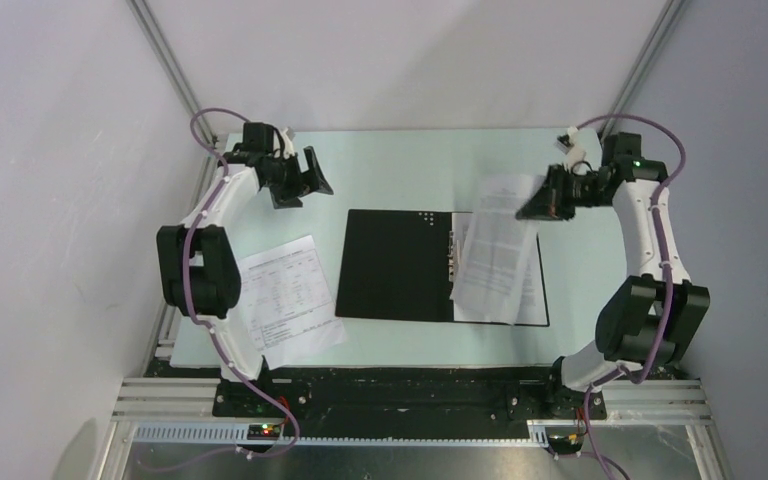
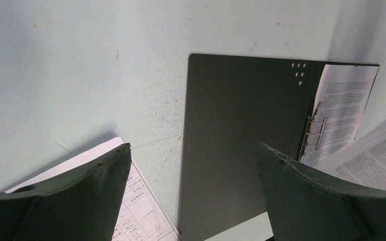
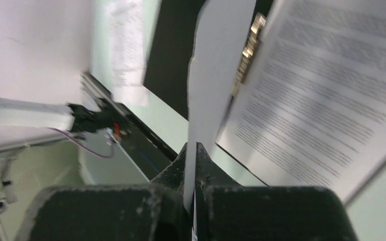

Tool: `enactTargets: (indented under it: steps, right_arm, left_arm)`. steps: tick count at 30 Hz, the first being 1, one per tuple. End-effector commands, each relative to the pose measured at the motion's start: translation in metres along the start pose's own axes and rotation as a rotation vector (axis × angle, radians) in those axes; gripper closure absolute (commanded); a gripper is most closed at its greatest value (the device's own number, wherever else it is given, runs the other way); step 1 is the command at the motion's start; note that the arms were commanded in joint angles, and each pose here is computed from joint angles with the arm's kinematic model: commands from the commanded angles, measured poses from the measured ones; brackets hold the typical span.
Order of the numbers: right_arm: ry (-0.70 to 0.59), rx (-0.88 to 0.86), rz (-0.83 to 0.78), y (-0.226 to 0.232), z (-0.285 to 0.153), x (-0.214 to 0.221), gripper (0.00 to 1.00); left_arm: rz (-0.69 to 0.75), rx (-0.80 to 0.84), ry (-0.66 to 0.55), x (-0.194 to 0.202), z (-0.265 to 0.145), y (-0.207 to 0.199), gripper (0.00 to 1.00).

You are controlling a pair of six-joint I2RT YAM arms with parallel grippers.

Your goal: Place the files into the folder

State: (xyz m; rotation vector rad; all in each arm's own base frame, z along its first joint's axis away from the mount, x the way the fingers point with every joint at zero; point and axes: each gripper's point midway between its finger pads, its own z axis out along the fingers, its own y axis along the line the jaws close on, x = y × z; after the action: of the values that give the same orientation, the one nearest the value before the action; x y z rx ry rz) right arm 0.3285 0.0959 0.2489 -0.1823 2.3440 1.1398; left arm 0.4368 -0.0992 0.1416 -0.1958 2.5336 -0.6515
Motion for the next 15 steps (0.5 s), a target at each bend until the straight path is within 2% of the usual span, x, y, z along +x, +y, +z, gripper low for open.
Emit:
enactTargets:
  steps: [1,5,9,15]
  right_arm:
    - [0.174,0.081,-0.080,-0.028,-0.026,0.060,1.00]
    - [0.268,0.178,-0.016,-0.072,-0.028,0.076,1.00]
    - [0.300,0.316,0.000,-0.118,-0.023,0.068,1.00]
    - [0.316,0.347,0.010,-0.155,-0.005,0.047,1.00]
  left_arm:
    - [0.001,-0.018,-0.002,-0.002,0.004,0.006,0.03]
    - [0.001,-0.020,0.008,0.000,0.007,0.008,0.03]
    - [0.019,-0.027,0.018,0.006,0.007,0.012,0.03]
    - [0.033,-0.035,0.041,0.021,0.004,0.016,0.04]
